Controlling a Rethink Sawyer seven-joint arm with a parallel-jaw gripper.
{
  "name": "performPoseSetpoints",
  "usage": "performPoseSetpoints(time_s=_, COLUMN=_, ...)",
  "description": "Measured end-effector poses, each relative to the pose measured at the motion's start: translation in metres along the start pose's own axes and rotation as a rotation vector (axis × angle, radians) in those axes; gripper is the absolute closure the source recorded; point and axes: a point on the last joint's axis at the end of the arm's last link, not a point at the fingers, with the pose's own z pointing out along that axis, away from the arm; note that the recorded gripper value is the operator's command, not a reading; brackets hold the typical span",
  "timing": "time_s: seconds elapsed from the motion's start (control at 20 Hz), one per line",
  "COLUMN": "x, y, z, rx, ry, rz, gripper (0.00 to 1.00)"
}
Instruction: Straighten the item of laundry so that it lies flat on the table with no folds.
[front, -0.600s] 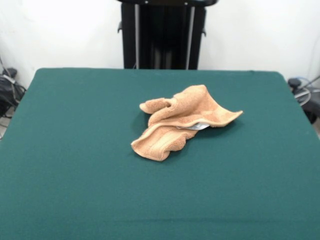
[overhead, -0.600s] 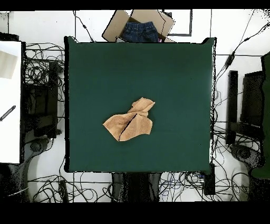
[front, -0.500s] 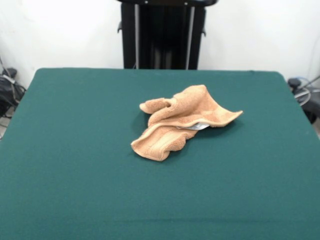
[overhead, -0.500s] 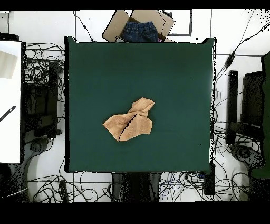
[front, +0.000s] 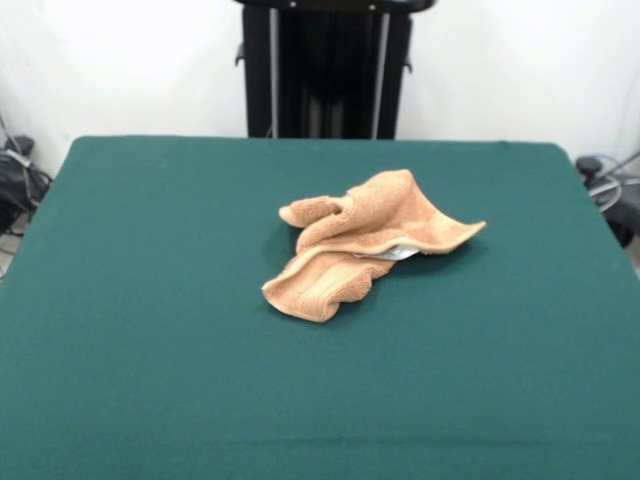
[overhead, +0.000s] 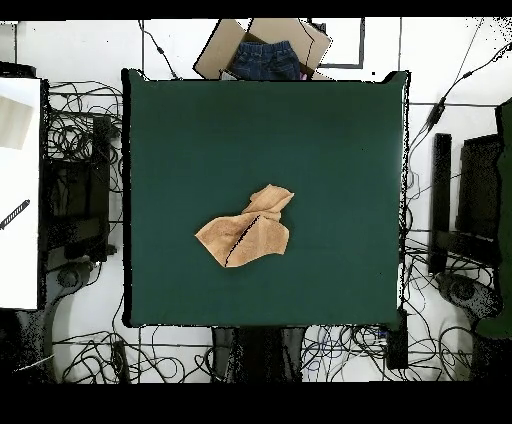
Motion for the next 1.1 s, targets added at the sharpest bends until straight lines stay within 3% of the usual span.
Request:
performPoseSetpoints(time_s=0.25, x=0.000, y=-0.013, z=0.016, rx=-0.034, ry=-0.076, rz=0.021, gripper=0.00)
performPoseSetpoints(time_s=0.6, x=0.004, y=-0.021, z=0.022, rx=-0.037, ry=-0.111, rz=0.038, gripper=0.00)
performPoseSetpoints(time_s=1.1, x=0.007, y=-0.034, z=0.021, rx=0.020, ry=-0.123, rz=0.064, gripper=0.00)
